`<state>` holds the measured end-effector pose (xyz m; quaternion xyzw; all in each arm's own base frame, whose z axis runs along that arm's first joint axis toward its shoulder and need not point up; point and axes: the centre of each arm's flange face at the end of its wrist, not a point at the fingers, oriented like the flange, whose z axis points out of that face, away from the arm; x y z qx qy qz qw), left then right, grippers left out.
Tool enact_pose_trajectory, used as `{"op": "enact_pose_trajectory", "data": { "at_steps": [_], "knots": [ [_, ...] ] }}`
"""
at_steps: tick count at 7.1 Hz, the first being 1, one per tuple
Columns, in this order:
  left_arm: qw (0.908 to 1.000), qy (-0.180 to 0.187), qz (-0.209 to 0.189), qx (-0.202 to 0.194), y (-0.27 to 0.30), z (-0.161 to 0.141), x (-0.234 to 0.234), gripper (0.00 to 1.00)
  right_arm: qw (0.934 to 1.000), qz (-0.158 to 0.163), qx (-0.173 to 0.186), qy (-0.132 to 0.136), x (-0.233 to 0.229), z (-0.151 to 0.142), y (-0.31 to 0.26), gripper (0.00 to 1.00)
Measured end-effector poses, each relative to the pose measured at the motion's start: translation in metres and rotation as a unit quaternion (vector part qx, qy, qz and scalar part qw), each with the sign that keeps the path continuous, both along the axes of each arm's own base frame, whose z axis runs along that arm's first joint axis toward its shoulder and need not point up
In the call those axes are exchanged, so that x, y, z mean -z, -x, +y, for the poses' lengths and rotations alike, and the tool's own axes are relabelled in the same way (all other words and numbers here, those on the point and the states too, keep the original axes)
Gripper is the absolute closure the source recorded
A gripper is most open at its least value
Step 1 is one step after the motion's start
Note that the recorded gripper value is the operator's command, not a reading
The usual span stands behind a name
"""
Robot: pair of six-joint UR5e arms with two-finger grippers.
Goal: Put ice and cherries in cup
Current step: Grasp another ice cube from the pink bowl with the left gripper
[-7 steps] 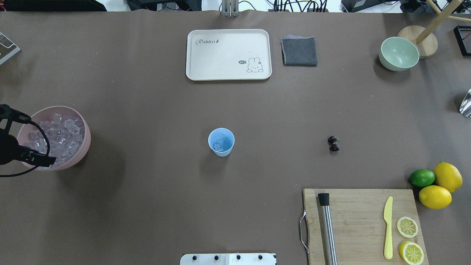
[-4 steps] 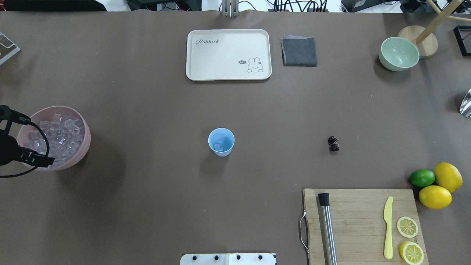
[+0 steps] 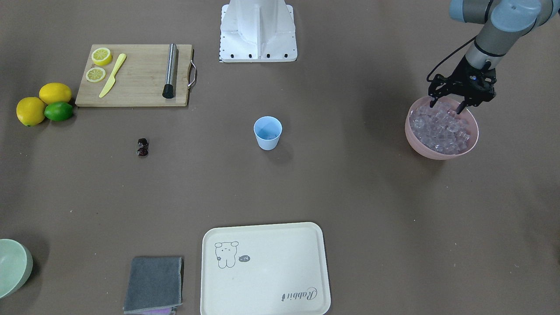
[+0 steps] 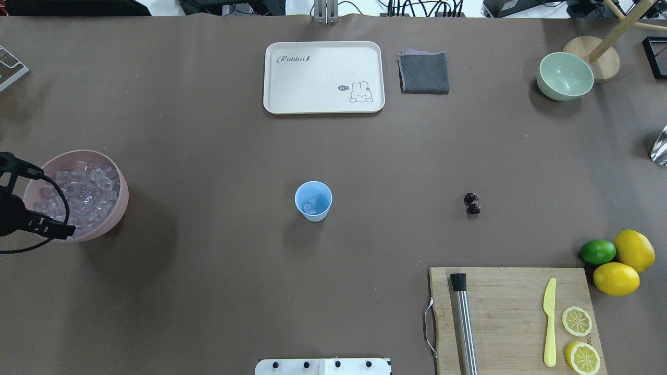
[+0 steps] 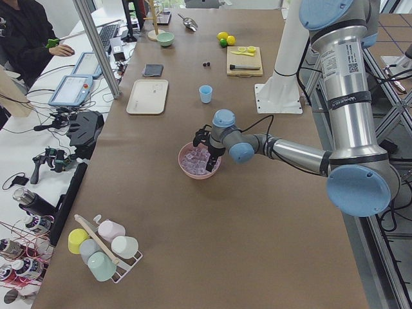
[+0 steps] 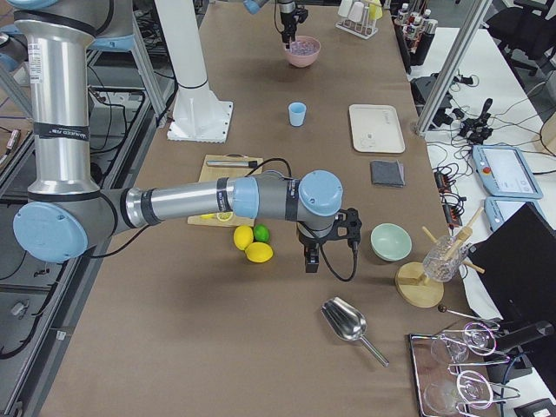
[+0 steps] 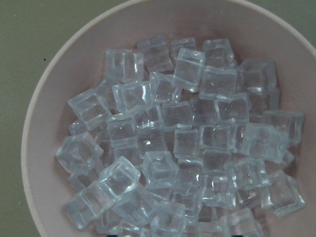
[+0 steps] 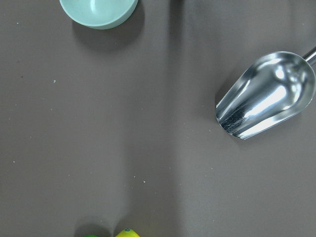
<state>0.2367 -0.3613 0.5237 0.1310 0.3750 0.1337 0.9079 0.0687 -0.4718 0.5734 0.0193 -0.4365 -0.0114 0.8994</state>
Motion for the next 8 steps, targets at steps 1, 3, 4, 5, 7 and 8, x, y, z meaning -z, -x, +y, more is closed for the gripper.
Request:
{"op": "enact_pose_trajectory", "data": {
  "at_steps": [1,3,4,5,7,8],
  "knots": [
    [1.0,0.001,-0.001,-0.002,-0.0007,0.0021,-0.0018,0.19,1.0,0.0,0.0,-0.001,0.0005,-0.0005,-0.0001,0.0],
    [1.0,0.002,-0.002,-0.005,-0.0014,0.0043,-0.003,0.25,1.0,0.001,0.0,-0.001,0.0012,-0.0008,-0.0001,0.0],
    [1.0,0.002,-0.002,-0.006,-0.0015,0.0046,-0.0029,0.33,1.0,0.001,0.0,-0.001,0.0013,-0.0009,-0.0001,0.0],
    [1.0,0.002,-0.003,-0.006,-0.0014,0.0047,-0.003,0.42,1.0,0.001,0.0,-0.002,0.0014,-0.0009,-0.0001,0.0],
    [1.0,0.002,-0.003,-0.007,-0.0024,0.0053,-0.0031,0.68,1.0,0.001,0.0,-0.002,0.0016,-0.0009,-0.0001,0.0],
    [1.0,0.002,-0.003,-0.008,-0.0035,0.0061,-0.0032,0.84,1.0,0.001,0.0,-0.002,0.0017,-0.0009,-0.0001,0.0]
  ]
}}
